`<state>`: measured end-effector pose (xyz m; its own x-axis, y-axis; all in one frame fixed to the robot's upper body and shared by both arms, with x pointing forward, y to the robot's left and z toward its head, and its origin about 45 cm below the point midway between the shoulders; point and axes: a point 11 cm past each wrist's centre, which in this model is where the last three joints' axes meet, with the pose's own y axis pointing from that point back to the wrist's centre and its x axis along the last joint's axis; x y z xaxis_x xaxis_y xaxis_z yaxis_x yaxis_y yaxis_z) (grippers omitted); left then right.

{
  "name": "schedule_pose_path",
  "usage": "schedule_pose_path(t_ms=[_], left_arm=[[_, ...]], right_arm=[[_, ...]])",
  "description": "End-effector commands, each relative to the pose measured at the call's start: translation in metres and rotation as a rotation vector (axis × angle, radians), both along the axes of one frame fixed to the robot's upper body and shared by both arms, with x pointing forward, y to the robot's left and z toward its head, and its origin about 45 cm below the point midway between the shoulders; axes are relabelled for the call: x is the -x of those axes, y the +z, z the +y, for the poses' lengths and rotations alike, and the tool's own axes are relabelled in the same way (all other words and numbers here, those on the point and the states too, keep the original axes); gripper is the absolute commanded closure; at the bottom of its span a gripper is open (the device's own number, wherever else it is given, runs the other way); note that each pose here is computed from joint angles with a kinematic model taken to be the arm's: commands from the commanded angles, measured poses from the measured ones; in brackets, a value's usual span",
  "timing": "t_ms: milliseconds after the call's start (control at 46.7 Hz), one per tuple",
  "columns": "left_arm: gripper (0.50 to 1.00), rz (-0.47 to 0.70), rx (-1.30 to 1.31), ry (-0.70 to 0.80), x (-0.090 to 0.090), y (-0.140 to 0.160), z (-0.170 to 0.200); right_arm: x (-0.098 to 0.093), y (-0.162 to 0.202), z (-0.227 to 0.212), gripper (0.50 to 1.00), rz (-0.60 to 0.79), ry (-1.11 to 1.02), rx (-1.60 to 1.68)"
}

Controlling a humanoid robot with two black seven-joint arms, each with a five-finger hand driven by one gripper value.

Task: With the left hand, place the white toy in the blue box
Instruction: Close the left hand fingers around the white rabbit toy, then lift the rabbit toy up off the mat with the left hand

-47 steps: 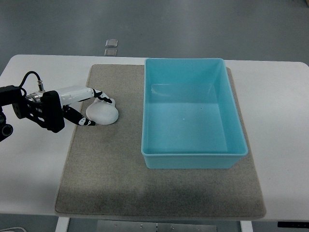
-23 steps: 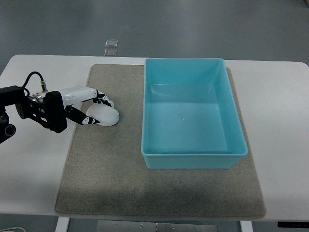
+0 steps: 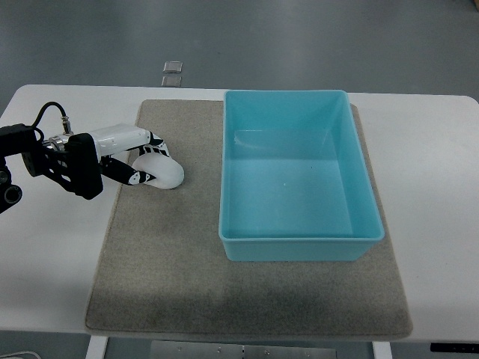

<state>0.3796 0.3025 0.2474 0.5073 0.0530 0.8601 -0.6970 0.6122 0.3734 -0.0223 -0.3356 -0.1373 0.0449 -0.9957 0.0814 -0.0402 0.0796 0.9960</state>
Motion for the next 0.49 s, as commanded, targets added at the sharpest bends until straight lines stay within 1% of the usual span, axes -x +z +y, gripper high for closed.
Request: schedule_pose_path(t_ms=[0, 342, 471], left_arm=[[1.000, -0.013, -0.014, 0.010, -0.002, 0.008, 0.007], [1.000, -0.129, -0.028, 0.022, -0.017, 0.055, 0.018], [1.000, -0.207, -0.007, 0.019, -0.027, 0.088, 0.014]], right_arm=[[0.000, 0.000, 0.000, 0.564, 0.000, 0.000, 0.000], [0.000, 0.000, 0.000, 0.564, 0.000, 0.000, 0.000], [0.000, 0.000, 0.000, 0.564, 0.000, 0.000, 0.000]])
